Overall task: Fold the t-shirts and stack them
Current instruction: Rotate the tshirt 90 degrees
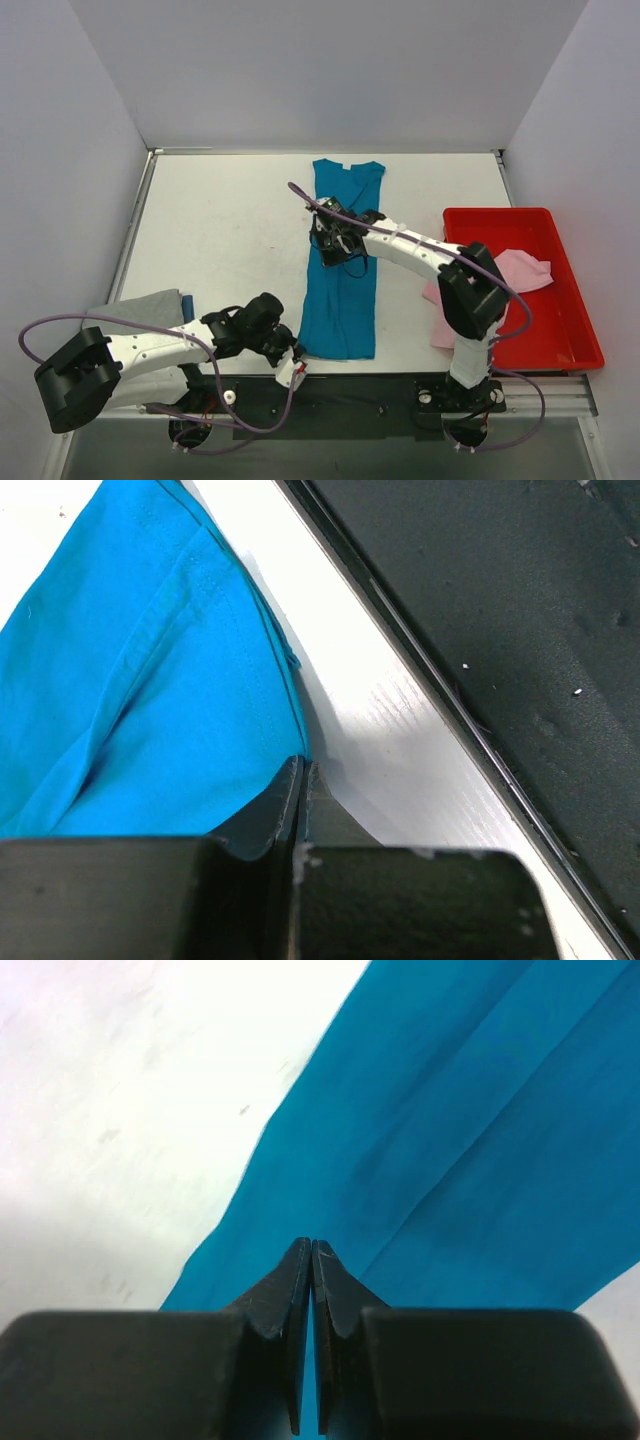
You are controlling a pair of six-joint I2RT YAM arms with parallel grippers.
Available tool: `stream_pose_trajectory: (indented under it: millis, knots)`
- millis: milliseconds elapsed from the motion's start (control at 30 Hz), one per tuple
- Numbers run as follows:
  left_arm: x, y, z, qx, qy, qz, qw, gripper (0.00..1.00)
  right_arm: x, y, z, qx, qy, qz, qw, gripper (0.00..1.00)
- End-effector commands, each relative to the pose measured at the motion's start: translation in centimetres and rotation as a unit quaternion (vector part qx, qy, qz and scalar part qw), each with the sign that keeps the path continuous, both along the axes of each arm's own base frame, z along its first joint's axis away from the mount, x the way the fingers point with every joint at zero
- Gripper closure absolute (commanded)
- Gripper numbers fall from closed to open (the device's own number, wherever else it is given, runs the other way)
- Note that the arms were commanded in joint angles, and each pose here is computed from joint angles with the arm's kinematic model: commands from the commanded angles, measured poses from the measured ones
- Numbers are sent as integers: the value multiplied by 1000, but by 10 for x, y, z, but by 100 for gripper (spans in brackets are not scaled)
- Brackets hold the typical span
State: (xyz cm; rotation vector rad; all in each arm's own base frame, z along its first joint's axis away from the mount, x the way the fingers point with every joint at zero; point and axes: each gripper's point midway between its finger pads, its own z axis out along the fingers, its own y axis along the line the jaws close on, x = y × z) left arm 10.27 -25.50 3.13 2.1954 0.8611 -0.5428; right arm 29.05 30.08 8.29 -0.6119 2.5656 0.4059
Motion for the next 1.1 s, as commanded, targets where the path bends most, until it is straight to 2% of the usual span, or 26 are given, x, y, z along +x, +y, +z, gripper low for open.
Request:
stream_pose_trajectory:
  millis: [0, 33, 167, 333, 700, 1067]
  knots:
    - [-4, -7, 6, -20, -7, -20, 1000, 100, 52, -12, -6, -64, -33, -33, 997, 100]
    - [-4, -6, 5, -19, -6, -20, 1000, 100, 58, -18, -19, -90, -30, -36, 995, 100]
    - [-4, -6, 6, -20, -8, -20, 1000, 100, 83, -17, -30, -114, -25, -31, 993, 100]
    - [-4, -6, 5, -20, -9, -20, 1000, 100, 85, -24, -49, -140, -9, -26, 990, 100]
    - [-3, -6, 5, -19, -10, -20, 1000, 100, 98, 14, -26, -77, -28, 26, 996, 100]
    - [-3, -6, 4, -20, -12, -19, 1000, 100, 86, -2, -74, -124, 28, 20, 992, 100]
